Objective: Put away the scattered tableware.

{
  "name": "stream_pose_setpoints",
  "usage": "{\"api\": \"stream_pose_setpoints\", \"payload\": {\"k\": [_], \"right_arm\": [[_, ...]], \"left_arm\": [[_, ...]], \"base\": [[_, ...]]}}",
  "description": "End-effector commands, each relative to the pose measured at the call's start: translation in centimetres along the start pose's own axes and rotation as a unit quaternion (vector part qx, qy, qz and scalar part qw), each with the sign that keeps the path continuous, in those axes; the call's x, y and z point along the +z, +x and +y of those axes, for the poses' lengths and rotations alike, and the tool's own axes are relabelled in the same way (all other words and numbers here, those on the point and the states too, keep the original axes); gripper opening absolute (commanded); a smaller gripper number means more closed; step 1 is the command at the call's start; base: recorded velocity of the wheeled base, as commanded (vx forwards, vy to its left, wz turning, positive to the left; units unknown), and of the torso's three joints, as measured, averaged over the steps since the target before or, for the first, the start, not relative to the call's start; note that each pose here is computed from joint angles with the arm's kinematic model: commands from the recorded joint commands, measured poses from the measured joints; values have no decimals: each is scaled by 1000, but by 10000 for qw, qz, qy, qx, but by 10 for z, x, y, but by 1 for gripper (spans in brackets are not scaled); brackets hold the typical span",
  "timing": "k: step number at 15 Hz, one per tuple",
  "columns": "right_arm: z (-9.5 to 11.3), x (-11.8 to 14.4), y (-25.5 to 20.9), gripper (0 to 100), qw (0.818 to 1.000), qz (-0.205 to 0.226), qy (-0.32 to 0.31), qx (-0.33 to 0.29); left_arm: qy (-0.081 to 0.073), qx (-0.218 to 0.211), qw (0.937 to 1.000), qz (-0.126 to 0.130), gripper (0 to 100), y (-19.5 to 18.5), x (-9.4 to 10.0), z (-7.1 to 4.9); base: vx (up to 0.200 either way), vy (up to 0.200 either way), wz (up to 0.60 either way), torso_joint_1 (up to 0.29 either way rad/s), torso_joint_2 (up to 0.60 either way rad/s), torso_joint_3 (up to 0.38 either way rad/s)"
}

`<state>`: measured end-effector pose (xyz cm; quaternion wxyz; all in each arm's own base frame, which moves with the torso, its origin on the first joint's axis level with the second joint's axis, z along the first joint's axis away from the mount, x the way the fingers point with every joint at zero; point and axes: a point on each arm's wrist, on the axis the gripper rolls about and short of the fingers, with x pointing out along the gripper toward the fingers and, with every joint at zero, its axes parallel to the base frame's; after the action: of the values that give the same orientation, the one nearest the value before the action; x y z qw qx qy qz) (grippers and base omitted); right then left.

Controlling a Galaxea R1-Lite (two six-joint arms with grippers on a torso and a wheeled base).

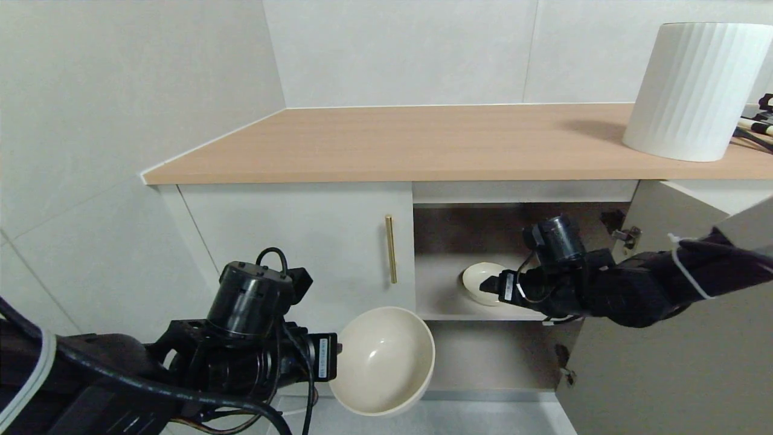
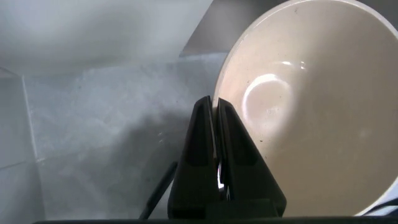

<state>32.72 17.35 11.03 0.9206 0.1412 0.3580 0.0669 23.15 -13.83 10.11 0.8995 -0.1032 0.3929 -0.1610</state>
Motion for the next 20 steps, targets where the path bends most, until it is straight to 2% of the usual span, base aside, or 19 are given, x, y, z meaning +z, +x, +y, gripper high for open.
{"api": "stream_pose_setpoints", "payload": {"k": [1, 5, 7, 9, 11, 13, 15, 20], "right_arm": [[36, -9, -93, 100, 9949, 25, -476, 888], [53, -36, -123, 100, 9802, 865, -1090, 1410], [59, -46, -123, 100, 9762, 991, -1263, 1458], [64, -58, -117, 100, 9726, 1163, -1403, 1440], [70, -76, -94, 100, 9710, 1404, -1577, 1121], [71, -81, -85, 100, 9716, 1435, -1612, 969], [72, -84, -79, 100, 9713, 1481, -1625, 905], [73, -88, -69, 100, 9707, 1544, -1633, 849]], "left_arm": [[67, 18, 9998, 170, 0, 8, -6, -3], [154, -51, 9997, 202, 0, 7, -9, -9], [196, -85, 9995, 217, 0, 7, -11, -11], [234, -72, 9995, 209, 0, 6, -12, -14], [269, -78, 9995, 167, 0, 4, -13, -17], [297, -83, 9994, 185, 0, 4, -14, -18], [396, 4, 9991, 142, 0, 3, -18, -23], [425, -5, 9990, 169, 0, 3, -20, -24]], "base": [[0, 0, 0, 0, 0, 0], [0, 0, 0, 0, 0, 0], [0, 0, 0, 0, 0, 0], [0, 0, 0, 0, 0, 0], [0, 0, 0, 0, 0, 0], [0, 0, 0, 0, 0, 0], [0, 0, 0, 0, 0, 0], [0, 0, 0, 0, 0, 0]]}}
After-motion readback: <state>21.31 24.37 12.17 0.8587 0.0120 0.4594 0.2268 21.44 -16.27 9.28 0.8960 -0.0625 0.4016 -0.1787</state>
